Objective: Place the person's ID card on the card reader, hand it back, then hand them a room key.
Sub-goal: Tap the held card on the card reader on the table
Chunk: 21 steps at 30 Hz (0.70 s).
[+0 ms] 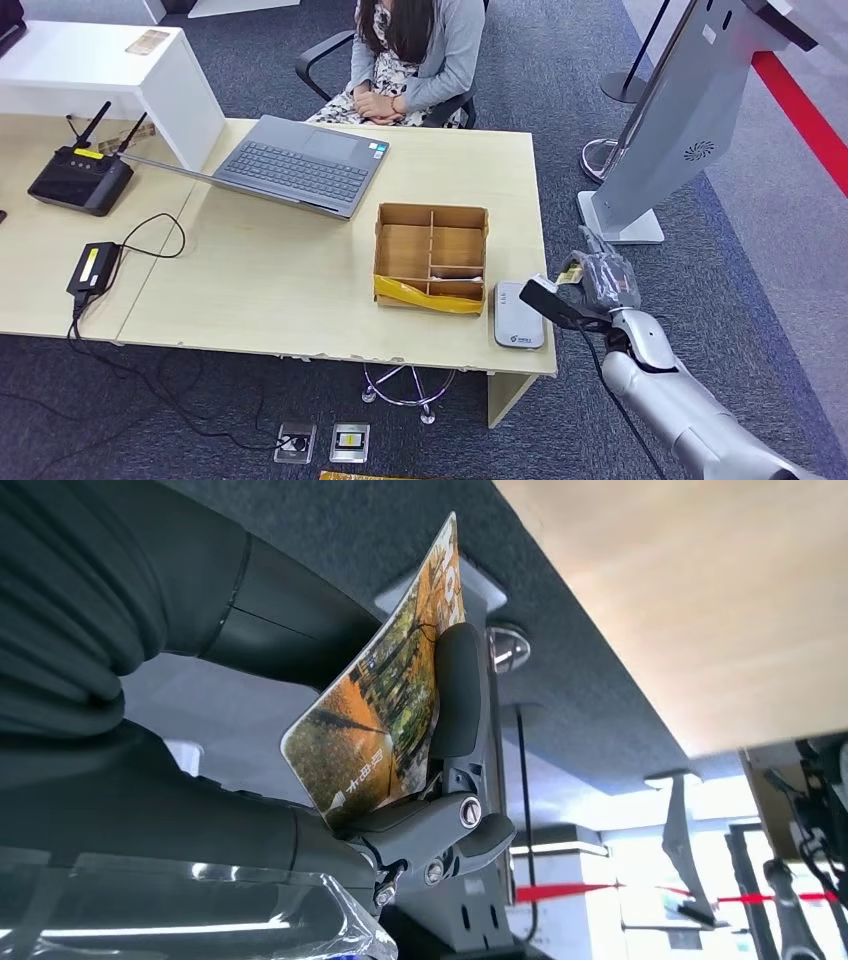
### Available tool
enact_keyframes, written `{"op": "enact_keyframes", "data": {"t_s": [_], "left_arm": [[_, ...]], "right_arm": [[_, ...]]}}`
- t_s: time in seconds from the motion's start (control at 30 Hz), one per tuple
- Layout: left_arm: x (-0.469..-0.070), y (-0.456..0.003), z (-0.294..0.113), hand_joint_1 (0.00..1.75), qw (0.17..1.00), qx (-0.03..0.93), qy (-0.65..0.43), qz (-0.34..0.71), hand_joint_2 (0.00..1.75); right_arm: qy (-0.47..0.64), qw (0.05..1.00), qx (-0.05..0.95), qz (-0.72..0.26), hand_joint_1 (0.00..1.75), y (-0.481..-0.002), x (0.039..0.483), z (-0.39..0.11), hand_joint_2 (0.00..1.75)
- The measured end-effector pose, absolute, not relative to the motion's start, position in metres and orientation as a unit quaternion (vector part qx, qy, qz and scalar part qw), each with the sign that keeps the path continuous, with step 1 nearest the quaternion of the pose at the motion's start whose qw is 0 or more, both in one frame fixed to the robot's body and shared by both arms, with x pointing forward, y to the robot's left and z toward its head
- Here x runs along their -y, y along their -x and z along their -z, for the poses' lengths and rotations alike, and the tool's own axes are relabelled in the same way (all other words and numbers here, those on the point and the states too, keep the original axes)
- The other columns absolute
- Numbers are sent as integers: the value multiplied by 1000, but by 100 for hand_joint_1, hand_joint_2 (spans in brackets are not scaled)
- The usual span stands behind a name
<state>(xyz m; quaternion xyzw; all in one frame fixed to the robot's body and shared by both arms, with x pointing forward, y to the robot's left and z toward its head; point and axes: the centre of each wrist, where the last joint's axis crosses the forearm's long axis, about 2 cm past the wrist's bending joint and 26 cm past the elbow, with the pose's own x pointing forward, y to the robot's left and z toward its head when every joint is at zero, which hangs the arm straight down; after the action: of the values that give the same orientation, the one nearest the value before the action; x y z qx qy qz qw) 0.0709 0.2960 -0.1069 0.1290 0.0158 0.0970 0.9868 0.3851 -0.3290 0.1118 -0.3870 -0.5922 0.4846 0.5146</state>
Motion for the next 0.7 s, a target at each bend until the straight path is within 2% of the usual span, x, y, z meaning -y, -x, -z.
{"op": "enact_keyframes", "data": {"t_s": [0.4, 0.7], "left_arm": [[-301, -71, 107, 0, 989, -15, -119, -89, 0], [-304, -72, 107, 0, 990, -12, -116, -79, 0]], "right_arm": [[419, 440, 621, -495, 175, -438, 301, -196, 175], [409, 404, 650, -498, 175, -448, 263, -219, 175]]}}
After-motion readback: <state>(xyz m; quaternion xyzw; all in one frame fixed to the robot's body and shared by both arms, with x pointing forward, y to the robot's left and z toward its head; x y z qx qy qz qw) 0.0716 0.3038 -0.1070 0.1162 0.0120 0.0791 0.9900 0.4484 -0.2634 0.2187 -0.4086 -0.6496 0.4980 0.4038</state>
